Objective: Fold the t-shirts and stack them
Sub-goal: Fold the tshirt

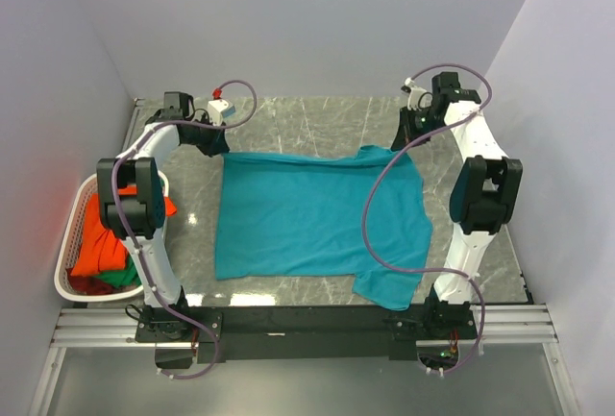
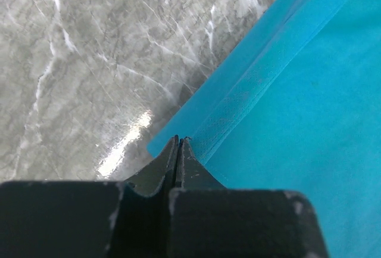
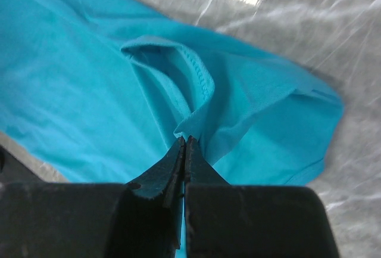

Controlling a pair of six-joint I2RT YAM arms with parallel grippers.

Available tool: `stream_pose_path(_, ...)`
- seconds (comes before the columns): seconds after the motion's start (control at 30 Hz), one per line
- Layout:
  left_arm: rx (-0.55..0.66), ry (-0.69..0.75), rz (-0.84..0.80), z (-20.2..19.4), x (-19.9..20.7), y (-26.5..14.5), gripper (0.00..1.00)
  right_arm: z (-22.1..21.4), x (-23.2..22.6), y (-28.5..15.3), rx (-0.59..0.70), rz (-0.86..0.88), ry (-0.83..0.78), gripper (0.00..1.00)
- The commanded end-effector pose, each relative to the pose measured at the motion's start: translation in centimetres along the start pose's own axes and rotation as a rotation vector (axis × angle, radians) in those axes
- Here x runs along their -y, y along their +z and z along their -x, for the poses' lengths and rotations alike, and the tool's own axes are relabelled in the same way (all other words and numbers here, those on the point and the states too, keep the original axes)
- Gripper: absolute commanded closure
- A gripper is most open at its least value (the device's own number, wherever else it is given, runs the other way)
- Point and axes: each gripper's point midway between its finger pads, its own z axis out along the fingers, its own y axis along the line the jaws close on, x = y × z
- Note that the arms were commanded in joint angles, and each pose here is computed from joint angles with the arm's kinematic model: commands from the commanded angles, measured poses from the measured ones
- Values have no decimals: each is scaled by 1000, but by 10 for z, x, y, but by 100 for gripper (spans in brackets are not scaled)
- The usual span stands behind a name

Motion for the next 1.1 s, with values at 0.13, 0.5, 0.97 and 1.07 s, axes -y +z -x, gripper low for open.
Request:
stream_pose_path(0.13,18,108,2,7,6,-14,100,-10,-30,-31,42,25,-53,100)
stream_pose_path(0.5,-37,131,-22,-18,18,-15,100,-62,-37,-4,-77,75,38,100)
stream_pose_path(0.97,-132,187,-12,-44,25,-24,100,-82,-31,7,-121,39,49,100)
stream_pose_path(1.07,-138,171,-11,-45,26,-27,100,-76,-33,4,-114,44,48,100)
